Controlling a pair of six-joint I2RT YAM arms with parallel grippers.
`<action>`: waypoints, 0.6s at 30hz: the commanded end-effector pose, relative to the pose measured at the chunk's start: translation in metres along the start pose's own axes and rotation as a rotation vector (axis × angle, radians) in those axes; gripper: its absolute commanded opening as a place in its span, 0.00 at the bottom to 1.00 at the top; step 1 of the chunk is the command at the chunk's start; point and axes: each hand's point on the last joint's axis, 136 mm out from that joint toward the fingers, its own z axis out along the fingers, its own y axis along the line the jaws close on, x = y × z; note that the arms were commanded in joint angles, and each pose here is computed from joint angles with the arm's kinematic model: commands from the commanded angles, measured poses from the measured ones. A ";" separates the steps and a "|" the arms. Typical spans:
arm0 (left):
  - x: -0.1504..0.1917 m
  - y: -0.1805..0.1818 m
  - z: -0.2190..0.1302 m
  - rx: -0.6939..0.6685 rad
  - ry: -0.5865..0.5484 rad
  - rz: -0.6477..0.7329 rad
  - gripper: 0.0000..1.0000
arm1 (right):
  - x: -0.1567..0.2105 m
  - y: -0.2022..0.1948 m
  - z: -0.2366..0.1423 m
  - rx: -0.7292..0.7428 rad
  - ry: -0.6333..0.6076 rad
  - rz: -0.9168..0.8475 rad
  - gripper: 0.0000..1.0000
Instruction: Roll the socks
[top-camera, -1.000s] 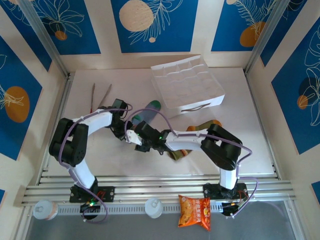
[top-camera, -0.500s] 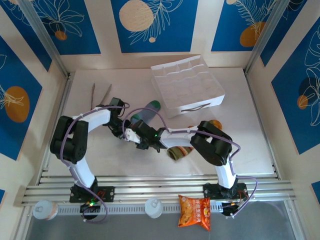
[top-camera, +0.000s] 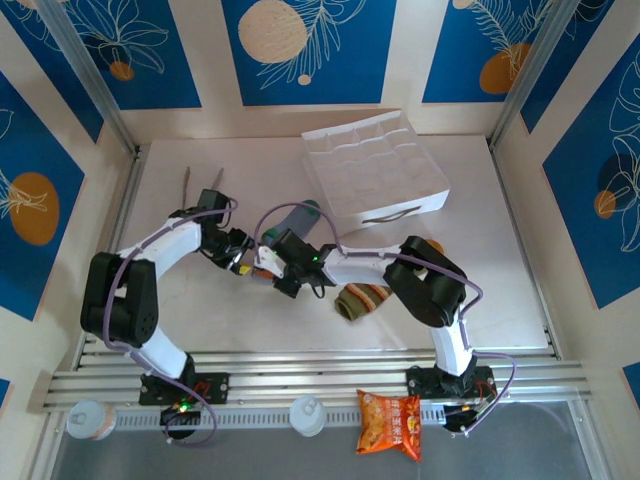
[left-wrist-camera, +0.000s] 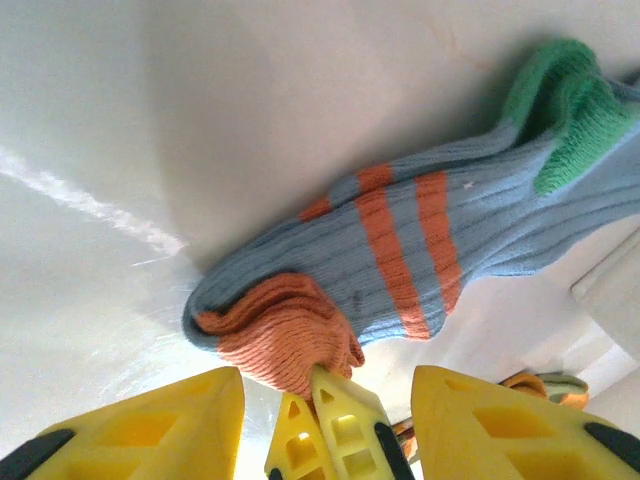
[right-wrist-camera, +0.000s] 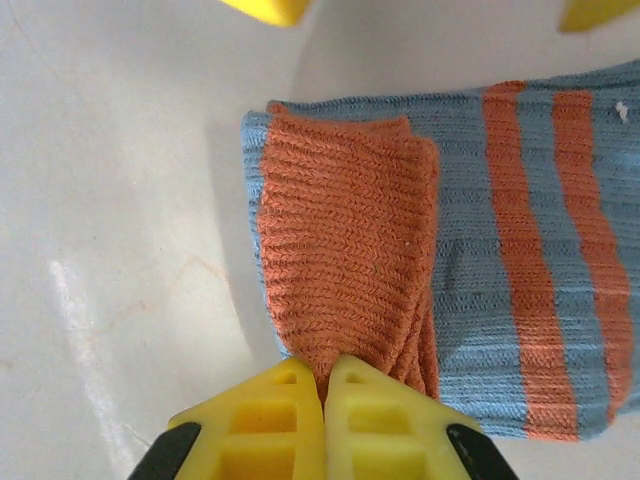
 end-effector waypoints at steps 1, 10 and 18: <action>0.000 0.006 -0.008 0.013 -0.014 -0.058 0.48 | 0.044 0.024 0.012 -0.121 0.158 0.086 0.00; 0.030 0.032 0.002 0.033 0.059 -0.069 0.49 | 0.038 0.034 0.006 -0.308 0.138 0.232 0.00; 0.032 0.023 0.019 0.109 0.053 -0.046 0.56 | 0.036 0.039 0.008 -0.367 0.147 0.266 0.00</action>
